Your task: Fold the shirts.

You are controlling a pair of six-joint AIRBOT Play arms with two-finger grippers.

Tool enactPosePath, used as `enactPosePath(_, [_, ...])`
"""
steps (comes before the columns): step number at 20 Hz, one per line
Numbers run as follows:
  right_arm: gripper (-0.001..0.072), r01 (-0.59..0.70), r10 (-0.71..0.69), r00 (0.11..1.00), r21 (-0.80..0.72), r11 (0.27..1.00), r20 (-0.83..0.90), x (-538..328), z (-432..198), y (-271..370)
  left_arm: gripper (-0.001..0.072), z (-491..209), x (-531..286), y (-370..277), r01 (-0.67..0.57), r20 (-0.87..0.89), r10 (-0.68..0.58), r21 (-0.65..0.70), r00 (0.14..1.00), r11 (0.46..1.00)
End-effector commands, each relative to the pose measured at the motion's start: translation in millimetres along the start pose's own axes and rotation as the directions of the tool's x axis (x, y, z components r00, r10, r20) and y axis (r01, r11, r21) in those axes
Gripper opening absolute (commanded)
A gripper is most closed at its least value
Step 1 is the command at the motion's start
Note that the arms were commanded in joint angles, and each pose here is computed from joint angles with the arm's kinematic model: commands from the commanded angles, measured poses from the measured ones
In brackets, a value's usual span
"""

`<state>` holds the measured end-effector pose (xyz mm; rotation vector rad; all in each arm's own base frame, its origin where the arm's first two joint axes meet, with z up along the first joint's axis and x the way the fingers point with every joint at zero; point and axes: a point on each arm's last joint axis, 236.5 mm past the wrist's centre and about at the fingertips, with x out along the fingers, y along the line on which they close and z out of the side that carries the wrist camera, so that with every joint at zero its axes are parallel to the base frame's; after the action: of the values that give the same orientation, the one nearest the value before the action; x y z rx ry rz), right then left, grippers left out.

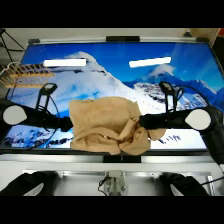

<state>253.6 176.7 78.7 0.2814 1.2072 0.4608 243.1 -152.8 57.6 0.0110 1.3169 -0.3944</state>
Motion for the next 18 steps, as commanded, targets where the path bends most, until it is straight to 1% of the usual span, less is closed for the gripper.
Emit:
enactPosePath(1, [0.006,-0.001,0.001,1.0,0.0,1.0,-0.002,0.4,-0.5,0.4,0.0569,-42.3,29.7,-7.3,-0.003,-0.135,0.008,0.035,0.991,0.999])
enactPosePath(3, [0.006,-0.001,0.001,1.0,0.0,1.0,-0.002,0.4,-0.4,0.4,0.057,-62.5,60.9,-4.5,-0.016,-0.162,0.013,-0.017,0.987,1.0])
enactPosePath(5, [0.006,-0.001,0.001,1.0,0.0,1.0,-0.002,0.4,-0.4,0.4,0.0569,-61.0,85.0,-0.2,-0.02,-0.112,0.009,-0.097,0.994,0.995])
enactPosePath(7, [0.006,-0.001,0.001,1.0,0.0,1.0,-0.002,0.4,-0.4,0.4,0.0568,-46.5,97.3,0.4,-0.003,-0.035,-0.001,-0.113,0.999,0.994])
enactPosePath(9, [0.006,-0.001,0.001,1.0,0.0,1.0,-0.001,0.4,-0.3,0.4,0.0566,-34.0,106.3,-0.3,0.006,0.005,-0.005,-0.118,1.0,0.993])
enactPosePath(10, [0.0061,-0.001,0.001,1.0,-0.001,1.0,-0.001,0.4,-0.1,0.2,0.0563,-33.8,112.8,1.3,-0.001,-0.005,0.0,-0.122,1.0,0.993])
enactPosePath(11, [0.006,-0.001,0.001,1.0,0.0,1.0,-0.001,0.4,-0.1,0.2,0.0544,-37.4,121.1,3.6,-0.012,-0.033,0.008,-0.126,0.999,0.992])
enactPosePath(13, [0.0061,-0.001,0.001,1.0,-0.001,1.0,-0.001,0.4,-0.1,0.2,0.0538,-48.9,136.0,8.2,-0.038,-0.102,0.025,-0.133,0.994,0.99])
enactPosePath(14, [0.006,-0.001,0.001,1.0,-0.001,1.0,0.0,0.4,0.0,0.3,0.0468,-54.2,141.5,10.6,-0.05,-0.132,0.032,-0.135,0.991,0.99])
enactPosePath(16, [0.006,0.0,0.0,1.0,-0.001,1.0,0.0,0.4,0.1,0.2,0.01,-57.4,143.4,11.8,-0.056,-0.149,0.037,-0.126,0.988,0.99])
enactPosePath(17, [0.006,0.0,0.0,1.0,-0.001,1.0,0.002,0.5,0.6,0.2,0.0062,-55.2,140.1,10.7,-0.051,-0.144,0.035,-0.107,0.989,0.993])
enactPosePath(18, [0.006,-0.002,0.002,1.0,-0.001,1.0,0.007,0.4,1.7,0.6,0.0055,-49.7,133.5,7.9,-0.043,-0.132,0.031,-0.088,0.991,0.995])
